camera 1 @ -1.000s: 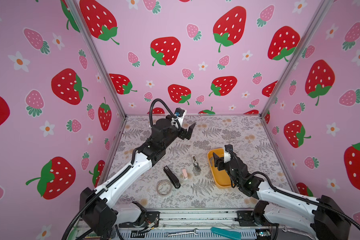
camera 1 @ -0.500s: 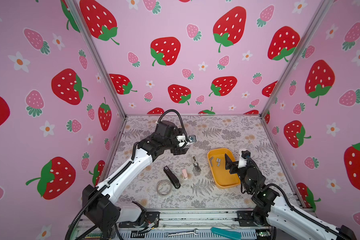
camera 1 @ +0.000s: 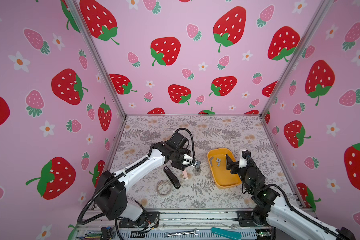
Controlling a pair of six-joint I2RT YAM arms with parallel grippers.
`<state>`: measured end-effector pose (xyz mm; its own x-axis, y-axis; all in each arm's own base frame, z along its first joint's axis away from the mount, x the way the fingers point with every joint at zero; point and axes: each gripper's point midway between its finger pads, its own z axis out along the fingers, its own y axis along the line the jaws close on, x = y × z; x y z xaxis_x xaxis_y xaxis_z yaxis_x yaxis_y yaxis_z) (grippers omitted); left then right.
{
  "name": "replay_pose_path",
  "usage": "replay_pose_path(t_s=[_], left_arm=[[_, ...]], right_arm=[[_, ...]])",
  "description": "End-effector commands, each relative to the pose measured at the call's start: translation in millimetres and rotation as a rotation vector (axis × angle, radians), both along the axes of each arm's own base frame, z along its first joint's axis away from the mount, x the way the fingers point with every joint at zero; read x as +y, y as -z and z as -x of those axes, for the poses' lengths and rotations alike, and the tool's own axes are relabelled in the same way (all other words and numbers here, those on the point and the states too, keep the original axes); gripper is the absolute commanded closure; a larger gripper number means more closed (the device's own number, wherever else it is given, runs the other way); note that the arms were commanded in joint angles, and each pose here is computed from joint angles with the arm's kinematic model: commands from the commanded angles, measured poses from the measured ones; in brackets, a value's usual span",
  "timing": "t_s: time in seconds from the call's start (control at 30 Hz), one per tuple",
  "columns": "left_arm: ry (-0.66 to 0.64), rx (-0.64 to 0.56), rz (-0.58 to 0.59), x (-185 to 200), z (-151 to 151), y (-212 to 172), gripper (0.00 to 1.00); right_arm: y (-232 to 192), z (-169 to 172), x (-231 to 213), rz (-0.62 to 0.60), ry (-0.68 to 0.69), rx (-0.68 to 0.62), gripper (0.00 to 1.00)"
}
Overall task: Load the staples into the stapler
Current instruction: 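Lower the left gripper onto the white-and-pink stapler and close on it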
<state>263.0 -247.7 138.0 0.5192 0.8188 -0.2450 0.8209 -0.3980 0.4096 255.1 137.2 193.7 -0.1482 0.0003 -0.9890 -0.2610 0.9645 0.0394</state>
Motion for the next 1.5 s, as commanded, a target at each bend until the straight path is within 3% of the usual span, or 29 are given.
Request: replay_pose_path(t_s=[0.0, 0.4, 0.93, 1.47], left_arm=[[0.121, 0.03, -0.129, 16, 20, 25, 0.31], [0.268, 0.029, -0.281, 27, 39, 55, 0.31], [0.293, -0.005, -0.37, 14, 32, 84, 0.45], [0.289, -0.002, -0.409, 10, 30, 96, 0.47]], right_arm=[[-9, -2, -2, -0.018, 0.014, -0.01, 0.13], [-11, -2, -3, -0.016, 0.019, -0.012, 0.09], [-11, -3, -4, -0.019, 0.024, -0.012, 0.06], [-10, -3, -5, -0.019, 0.027, -0.011, 0.04]])
